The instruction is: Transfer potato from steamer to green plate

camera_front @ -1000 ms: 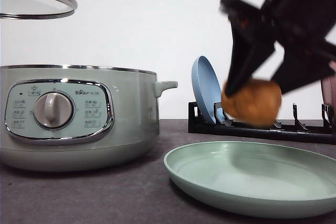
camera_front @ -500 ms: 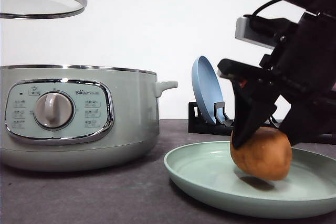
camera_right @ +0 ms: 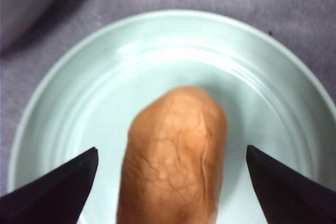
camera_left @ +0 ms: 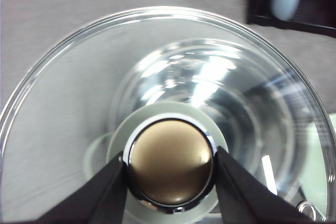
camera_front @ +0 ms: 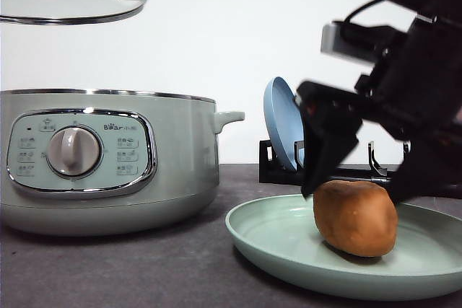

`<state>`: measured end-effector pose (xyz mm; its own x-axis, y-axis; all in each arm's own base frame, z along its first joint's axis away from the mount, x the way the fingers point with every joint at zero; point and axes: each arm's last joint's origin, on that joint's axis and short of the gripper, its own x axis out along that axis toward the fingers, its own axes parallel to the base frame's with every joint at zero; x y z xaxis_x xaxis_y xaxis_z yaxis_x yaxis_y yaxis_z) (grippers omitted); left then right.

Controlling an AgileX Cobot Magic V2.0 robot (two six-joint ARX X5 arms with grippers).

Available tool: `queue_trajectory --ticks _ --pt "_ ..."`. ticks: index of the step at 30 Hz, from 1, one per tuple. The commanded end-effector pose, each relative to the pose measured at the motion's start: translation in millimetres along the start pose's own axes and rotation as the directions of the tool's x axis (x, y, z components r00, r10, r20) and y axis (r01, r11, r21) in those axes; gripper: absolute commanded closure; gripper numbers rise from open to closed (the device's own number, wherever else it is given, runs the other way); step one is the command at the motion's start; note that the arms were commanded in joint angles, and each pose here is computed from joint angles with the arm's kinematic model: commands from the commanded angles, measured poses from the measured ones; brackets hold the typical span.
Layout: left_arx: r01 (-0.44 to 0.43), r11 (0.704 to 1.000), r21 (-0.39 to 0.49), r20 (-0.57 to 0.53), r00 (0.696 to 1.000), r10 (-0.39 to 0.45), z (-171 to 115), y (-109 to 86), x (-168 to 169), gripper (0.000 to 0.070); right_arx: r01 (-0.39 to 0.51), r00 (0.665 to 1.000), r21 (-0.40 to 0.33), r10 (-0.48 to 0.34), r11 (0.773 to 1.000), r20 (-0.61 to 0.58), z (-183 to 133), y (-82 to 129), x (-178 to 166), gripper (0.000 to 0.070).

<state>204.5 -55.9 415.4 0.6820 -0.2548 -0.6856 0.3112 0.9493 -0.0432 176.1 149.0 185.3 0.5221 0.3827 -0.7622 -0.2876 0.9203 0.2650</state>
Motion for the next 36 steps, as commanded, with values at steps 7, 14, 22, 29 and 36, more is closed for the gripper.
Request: queue_trajectory --ticks 7,14,22,29,36 --pt "0.053 0.997 0.051 0.001 0.999 -0.053 17 -14.2 27 0.0700 -0.077 0.982 -0.055 0.085 0.996 0.170 32 16 -48 0.0121" --pt "0.075 0.995 0.069 -0.038 0.997 -0.073 24 -21.6 60 0.0700 -0.096 0.956 -0.077 0.113 0.992 0.269 41 18 -85 0.0121" --pt "0.092 0.992 0.091 -0.102 0.991 -0.083 25 -27.8 91 0.0700 -0.057 0.940 -0.081 0.081 0.995 0.331 38 13 -103 0.0122" --pt "0.103 0.989 0.105 -0.115 0.989 -0.091 27 -32.5 109 0.0700 -0.046 0.951 -0.083 0.069 0.995 0.301 34 11 -103 0.0122" --pt "0.102 0.989 0.103 -0.148 0.985 -0.086 25 -32.8 122 0.0700 -0.044 0.952 -0.084 0.067 0.996 0.298 34 11 -103 0.0122"
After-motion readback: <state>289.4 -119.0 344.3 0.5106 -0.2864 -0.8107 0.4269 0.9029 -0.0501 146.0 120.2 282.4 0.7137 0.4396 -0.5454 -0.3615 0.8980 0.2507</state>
